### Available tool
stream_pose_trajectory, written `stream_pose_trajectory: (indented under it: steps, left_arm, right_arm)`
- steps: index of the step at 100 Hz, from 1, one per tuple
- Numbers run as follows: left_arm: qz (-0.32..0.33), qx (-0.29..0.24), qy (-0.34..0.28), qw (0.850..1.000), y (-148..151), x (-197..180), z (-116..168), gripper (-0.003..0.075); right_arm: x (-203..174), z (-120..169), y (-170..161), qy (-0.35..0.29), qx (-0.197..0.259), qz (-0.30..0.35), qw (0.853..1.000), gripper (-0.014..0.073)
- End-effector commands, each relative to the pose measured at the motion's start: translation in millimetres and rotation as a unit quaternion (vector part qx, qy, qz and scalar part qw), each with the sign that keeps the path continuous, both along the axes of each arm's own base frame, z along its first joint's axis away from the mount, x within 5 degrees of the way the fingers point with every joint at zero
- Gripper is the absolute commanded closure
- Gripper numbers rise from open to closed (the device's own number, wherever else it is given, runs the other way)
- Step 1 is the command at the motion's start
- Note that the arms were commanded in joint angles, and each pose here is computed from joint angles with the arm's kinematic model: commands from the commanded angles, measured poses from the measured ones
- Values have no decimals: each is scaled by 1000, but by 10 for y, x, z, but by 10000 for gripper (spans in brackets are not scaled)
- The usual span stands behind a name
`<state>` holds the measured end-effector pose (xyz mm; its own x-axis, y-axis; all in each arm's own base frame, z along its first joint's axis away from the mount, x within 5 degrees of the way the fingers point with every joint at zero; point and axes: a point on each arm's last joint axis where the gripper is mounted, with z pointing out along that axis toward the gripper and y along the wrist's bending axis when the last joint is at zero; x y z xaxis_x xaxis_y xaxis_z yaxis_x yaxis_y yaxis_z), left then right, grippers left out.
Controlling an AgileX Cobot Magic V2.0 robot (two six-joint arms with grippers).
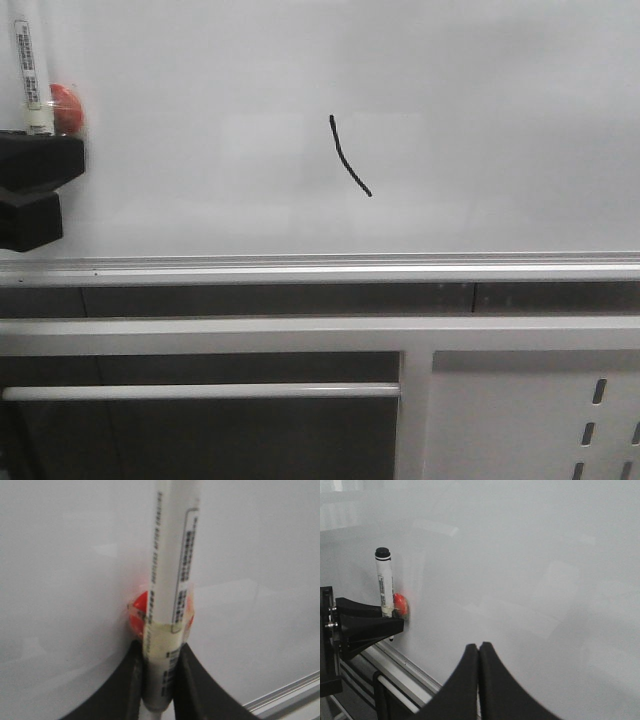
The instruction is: Write number 1 on whiteboard
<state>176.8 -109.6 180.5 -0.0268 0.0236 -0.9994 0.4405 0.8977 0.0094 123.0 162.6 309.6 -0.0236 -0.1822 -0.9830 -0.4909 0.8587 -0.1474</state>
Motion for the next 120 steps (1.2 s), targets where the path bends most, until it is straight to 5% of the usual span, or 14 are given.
stream_pose_trajectory:
  steps: [1, 28, 61, 95, 120]
  left_arm:
    - [29, -66, -103, 992, 14, 62, 275, 738]
    - [29, -66, -103, 992, 14, 63, 276, 729]
    - [29, -67, -104, 992, 12, 66, 280, 477]
    - [24, -65, -104, 992, 5, 59, 277, 450]
    - [26, -64, -103, 992, 21, 44, 269, 332]
  right_arm:
    - [2, 158, -27, -38, 10, -3, 999, 674]
    - [2, 158, -27, -38, 10, -3, 999, 674]
    - [2, 158, -27, -38, 10, -3, 999, 674]
    - [2, 158, -27, -38, 10, -3, 999, 674]
    - [2, 158, -27, -38, 10, -3, 999, 674]
